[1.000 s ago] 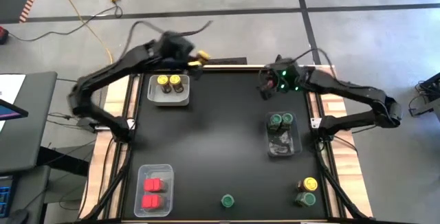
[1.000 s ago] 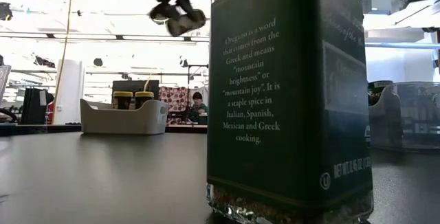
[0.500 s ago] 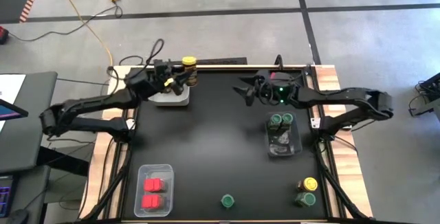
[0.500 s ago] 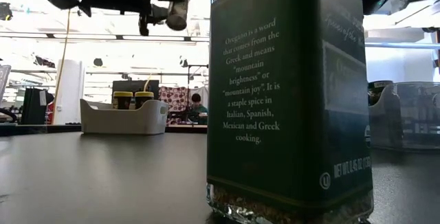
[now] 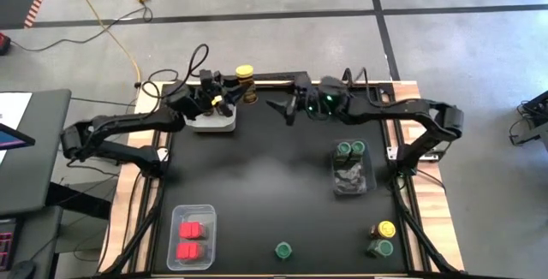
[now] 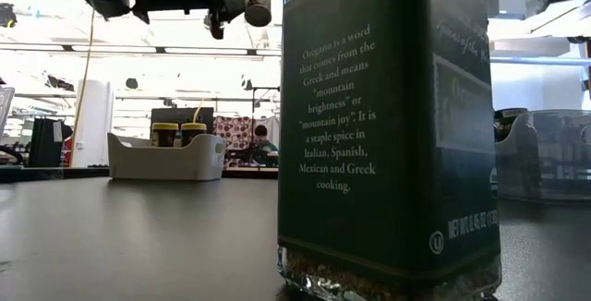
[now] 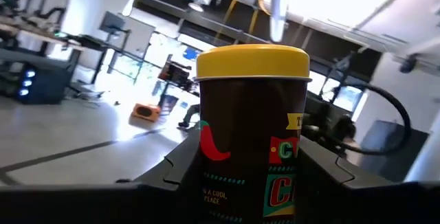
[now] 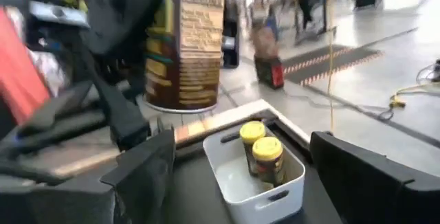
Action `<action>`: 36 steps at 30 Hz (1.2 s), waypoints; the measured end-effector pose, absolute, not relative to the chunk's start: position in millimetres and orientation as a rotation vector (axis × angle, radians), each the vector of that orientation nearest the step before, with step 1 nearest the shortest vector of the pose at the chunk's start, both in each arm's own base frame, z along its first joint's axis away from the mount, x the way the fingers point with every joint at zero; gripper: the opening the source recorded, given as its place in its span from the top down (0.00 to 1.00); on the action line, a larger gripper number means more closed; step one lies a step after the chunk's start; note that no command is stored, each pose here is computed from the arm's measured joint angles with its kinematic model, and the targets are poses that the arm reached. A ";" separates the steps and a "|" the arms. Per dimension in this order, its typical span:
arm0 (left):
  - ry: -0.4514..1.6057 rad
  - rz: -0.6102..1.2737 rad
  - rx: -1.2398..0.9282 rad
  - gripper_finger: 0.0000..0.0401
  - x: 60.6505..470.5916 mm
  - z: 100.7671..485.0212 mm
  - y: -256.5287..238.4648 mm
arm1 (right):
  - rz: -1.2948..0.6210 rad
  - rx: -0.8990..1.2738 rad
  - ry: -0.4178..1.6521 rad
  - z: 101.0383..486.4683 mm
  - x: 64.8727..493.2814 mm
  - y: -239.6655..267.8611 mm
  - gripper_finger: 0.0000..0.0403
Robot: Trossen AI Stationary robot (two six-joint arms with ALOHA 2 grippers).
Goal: Sort spices by type
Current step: Put the top yellow seasoning bottle into the gray bin
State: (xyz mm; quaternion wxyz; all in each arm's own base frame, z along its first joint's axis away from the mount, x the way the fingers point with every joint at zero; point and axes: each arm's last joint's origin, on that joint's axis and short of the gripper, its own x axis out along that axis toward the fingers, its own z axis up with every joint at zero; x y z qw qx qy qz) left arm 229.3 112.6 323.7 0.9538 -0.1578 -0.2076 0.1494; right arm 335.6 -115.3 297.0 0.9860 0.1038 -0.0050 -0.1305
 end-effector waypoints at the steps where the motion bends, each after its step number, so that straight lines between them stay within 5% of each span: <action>1: -0.424 0.294 -0.312 0.62 230.3 325.5 112.3 | -0.256 0.202 0.008 302.1 339.9 -119.5 0.10; 22: -0.432 0.258 -0.223 0.57 232.0 336.3 110.6 | 0.036 0.191 0.021 331.2 385.7 -151.3 0.10; 36: -0.418 0.262 -0.232 0.59 232.6 334.4 111.1 | 0.054 0.260 0.027 344.8 382.4 -145.7 0.10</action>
